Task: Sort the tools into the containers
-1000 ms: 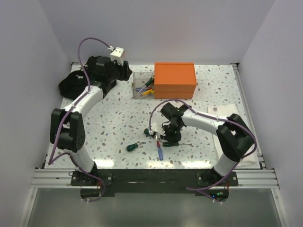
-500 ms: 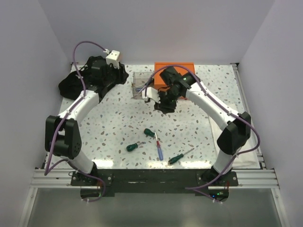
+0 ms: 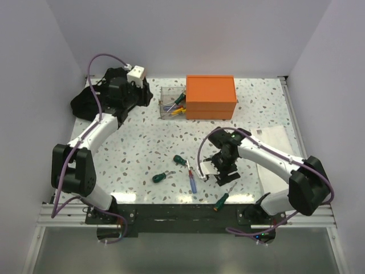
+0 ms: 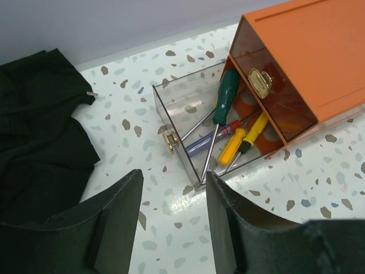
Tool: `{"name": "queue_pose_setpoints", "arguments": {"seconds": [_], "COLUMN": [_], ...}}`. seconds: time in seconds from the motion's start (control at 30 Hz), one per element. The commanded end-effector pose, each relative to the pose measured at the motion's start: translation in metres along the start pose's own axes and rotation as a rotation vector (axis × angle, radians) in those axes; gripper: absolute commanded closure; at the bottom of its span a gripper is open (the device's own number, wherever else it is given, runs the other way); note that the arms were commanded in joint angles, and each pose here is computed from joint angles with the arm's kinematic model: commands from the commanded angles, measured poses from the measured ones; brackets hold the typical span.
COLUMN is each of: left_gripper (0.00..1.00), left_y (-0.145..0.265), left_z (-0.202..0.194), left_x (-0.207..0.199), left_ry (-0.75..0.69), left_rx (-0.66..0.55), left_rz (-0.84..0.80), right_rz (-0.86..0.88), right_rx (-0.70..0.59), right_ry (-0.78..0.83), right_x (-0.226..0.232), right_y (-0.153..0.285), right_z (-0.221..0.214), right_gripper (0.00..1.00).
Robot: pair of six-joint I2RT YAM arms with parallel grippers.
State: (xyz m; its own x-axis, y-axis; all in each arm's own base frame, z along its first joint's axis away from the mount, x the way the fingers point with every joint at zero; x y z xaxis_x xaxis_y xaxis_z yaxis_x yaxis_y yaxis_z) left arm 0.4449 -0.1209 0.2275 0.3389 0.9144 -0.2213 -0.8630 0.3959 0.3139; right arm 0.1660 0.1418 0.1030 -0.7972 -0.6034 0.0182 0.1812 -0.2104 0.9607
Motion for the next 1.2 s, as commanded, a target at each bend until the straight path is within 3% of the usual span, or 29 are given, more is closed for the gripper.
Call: {"name": "queue_pose_setpoints", "arguments": {"seconds": [0.0,0.23,0.4,0.6,0.7,0.9,0.93,1.03,1.17], "left_gripper": [0.47,0.47,0.47,0.48,0.48,0.48,0.48,0.48,0.48], "left_y": [0.006,-0.003,-0.009,-0.015,-0.017,-0.020,-0.022,-0.024,-0.024], "left_z": [0.006,-0.001,-0.005,-0.006,-0.008,-0.012,-0.014,-0.012,-0.002], "left_x": [0.000,0.004,0.006,0.010,0.015,0.020,0.022,0.022,0.021], "left_ry": [-0.015,-0.015,0.008,0.024,0.029,0.044,0.048,0.055,0.054], "left_rx": [-0.028,-0.002,0.017,0.020,0.017,0.017,0.022,0.026,0.041], "left_rz": [-0.010,-0.022,-0.040,-0.056,-0.052,-0.048,-0.046,-0.050,-0.052], "right_rz": [0.025,0.029,-0.076,-0.061,-0.017,0.041,0.046,0.020,-0.055], "right_rx": [-0.033,-0.080,-0.069,-0.065,-0.074,-0.081,-0.072,-0.019,-0.006], "right_ry": [0.135,0.265,0.322,0.250,0.252,0.264,0.256,0.236,0.091], "right_x": [0.014,0.035,0.032,0.022,0.019,0.014,0.013,-0.006,-0.046], "right_y": [-0.015,-0.034,-0.049,-0.063,-0.071,-0.080,-0.080,-0.066,-0.016], "right_z": [0.009,0.021,0.032,0.036,0.040,0.041,0.039,0.033,0.013], "right_gripper": [0.25,0.28,0.30,0.33,0.39,0.62,0.74,0.94,1.00]}}
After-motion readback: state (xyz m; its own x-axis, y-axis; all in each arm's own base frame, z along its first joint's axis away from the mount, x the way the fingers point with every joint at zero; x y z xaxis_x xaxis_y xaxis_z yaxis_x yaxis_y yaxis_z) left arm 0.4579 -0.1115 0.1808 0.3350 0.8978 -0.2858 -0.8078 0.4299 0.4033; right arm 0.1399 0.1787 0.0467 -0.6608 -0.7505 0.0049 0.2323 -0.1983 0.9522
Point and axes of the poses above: each gripper's point midway between its finger pads, its own y axis back along the fingers, its own x axis along the line the jaws close on, z = x × y, the point moved 3 cm from there along y, back along the fingers, and after that the axes turned 10 degrees about y, right-handed, at the moved point
